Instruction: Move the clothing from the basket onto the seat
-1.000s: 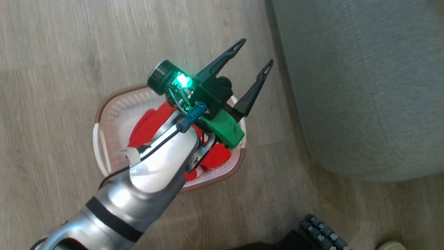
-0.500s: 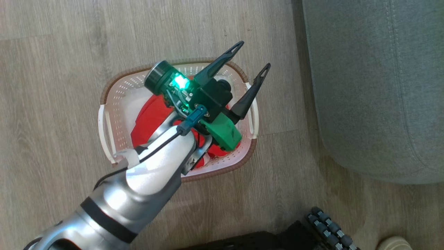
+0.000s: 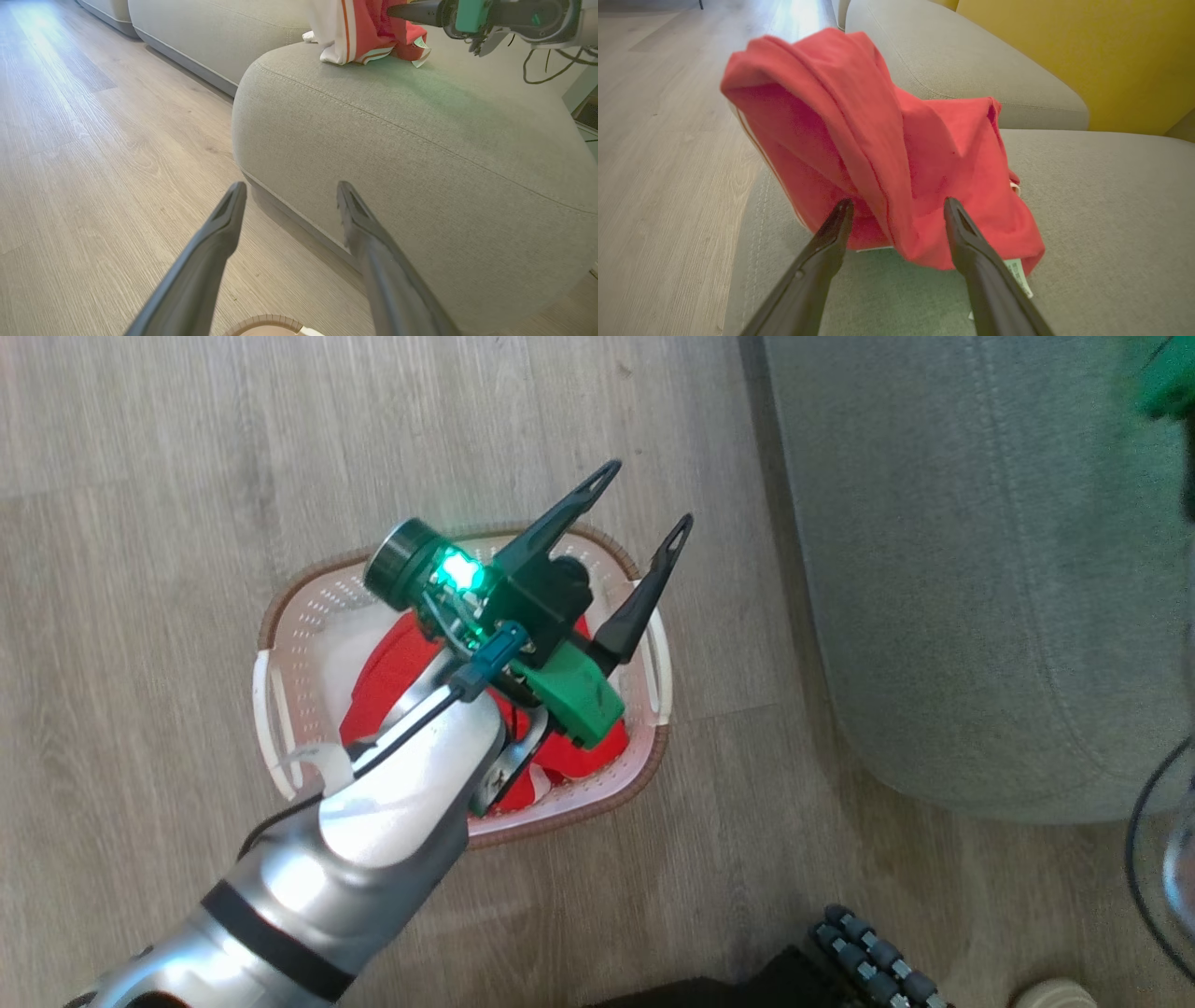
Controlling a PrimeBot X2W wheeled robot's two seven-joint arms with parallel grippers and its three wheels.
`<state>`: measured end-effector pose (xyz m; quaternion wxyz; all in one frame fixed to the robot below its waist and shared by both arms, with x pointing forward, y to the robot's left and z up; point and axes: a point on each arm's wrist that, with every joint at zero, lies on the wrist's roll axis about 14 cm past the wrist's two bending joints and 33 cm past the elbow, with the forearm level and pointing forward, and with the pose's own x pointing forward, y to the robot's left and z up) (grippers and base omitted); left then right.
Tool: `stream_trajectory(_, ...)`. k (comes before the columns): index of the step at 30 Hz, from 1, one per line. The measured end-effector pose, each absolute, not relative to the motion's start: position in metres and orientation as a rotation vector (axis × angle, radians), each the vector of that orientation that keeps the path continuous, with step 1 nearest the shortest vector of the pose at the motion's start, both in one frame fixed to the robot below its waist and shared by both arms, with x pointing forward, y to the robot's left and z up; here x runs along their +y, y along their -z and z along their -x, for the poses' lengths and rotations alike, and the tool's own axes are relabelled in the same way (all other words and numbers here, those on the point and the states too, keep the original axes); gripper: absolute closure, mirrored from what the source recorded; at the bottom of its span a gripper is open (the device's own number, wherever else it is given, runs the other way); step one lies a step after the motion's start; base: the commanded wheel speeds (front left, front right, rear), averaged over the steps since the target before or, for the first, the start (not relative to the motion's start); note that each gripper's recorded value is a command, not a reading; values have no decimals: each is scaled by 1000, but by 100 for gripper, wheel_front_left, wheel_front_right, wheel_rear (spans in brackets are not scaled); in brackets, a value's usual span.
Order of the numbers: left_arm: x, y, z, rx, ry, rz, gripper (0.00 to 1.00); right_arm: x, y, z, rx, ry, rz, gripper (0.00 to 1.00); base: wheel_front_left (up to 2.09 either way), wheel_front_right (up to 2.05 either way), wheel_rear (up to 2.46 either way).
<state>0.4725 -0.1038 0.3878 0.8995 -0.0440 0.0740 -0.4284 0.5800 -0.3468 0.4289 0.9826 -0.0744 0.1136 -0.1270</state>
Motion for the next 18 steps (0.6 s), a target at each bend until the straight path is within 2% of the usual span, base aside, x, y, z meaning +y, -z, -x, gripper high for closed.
stream_trajectory(9,-103,-408,-474,116,866,101,0,-326,-432,-547,200,187,131,0,0,0,0)
stream_trajectory(18,-83,-428,-465,115,777,117,0,-302,-494,-541,41,105,137,0,0,0,0)
